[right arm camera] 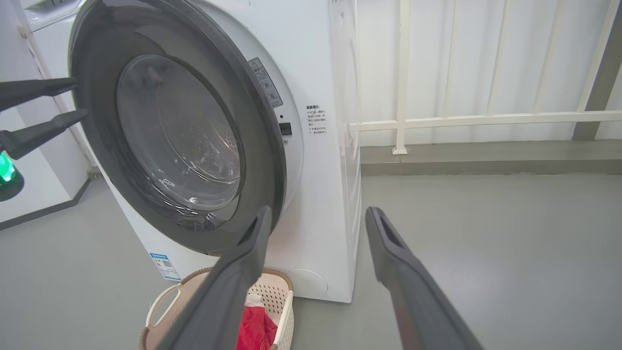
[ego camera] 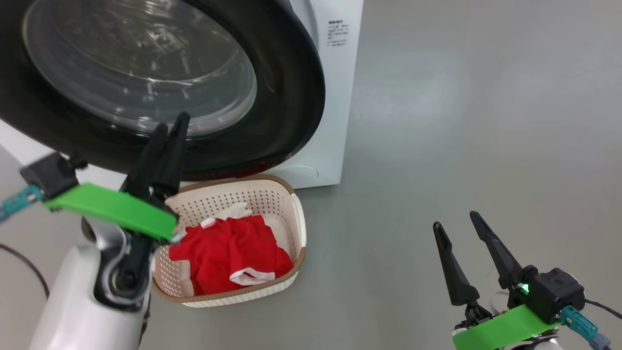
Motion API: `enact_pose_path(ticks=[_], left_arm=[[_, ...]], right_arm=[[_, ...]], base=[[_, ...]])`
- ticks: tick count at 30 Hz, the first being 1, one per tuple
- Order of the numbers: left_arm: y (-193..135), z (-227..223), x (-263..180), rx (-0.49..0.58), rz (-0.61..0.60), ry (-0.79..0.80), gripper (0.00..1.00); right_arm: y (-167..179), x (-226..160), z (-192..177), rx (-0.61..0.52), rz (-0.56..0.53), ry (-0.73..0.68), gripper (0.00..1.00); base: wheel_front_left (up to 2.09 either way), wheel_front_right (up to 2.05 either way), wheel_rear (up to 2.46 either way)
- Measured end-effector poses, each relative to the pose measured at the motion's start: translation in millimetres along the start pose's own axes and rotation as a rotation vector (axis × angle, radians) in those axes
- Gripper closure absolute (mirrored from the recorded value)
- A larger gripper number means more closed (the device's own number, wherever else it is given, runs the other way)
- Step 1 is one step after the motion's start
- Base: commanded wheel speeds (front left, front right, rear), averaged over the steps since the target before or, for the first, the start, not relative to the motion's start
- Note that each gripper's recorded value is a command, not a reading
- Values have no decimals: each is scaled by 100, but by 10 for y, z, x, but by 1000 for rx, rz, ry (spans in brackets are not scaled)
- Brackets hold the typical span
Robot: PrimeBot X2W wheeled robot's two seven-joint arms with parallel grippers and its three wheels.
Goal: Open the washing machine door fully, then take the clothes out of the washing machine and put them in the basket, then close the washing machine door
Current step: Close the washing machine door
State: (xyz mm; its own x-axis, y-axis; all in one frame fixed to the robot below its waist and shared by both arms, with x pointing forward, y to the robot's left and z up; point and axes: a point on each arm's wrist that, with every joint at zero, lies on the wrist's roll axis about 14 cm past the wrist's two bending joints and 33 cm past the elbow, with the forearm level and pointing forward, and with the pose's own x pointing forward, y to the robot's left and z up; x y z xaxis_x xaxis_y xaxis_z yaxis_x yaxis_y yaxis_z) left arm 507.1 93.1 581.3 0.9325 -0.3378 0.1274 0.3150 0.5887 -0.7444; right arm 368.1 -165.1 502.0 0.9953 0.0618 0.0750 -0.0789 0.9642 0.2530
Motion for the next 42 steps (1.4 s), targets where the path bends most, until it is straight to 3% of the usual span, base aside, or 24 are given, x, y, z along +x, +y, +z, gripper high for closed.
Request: enact_pose_path(ticks=[14, 20, 31, 42], left_arm=[[25, 266, -678, 448, 31, -196, 0], [1, 356, -934, 585, 65, -235, 0], [71, 334, -1277, 688, 126, -243, 0], [184, 116, -1595, 690, 199, -208, 0]], right_arm=[[200, -98, 110, -27, 63, -32, 0], [229, -138, 162, -27, 71, -48, 0], [212, -138, 245, -31, 67, -74, 0], [129, -218, 309, -43, 40, -93, 0]], base=[[0, 0, 0], [0, 0, 0], [0, 0, 0], [0, 0, 0]])
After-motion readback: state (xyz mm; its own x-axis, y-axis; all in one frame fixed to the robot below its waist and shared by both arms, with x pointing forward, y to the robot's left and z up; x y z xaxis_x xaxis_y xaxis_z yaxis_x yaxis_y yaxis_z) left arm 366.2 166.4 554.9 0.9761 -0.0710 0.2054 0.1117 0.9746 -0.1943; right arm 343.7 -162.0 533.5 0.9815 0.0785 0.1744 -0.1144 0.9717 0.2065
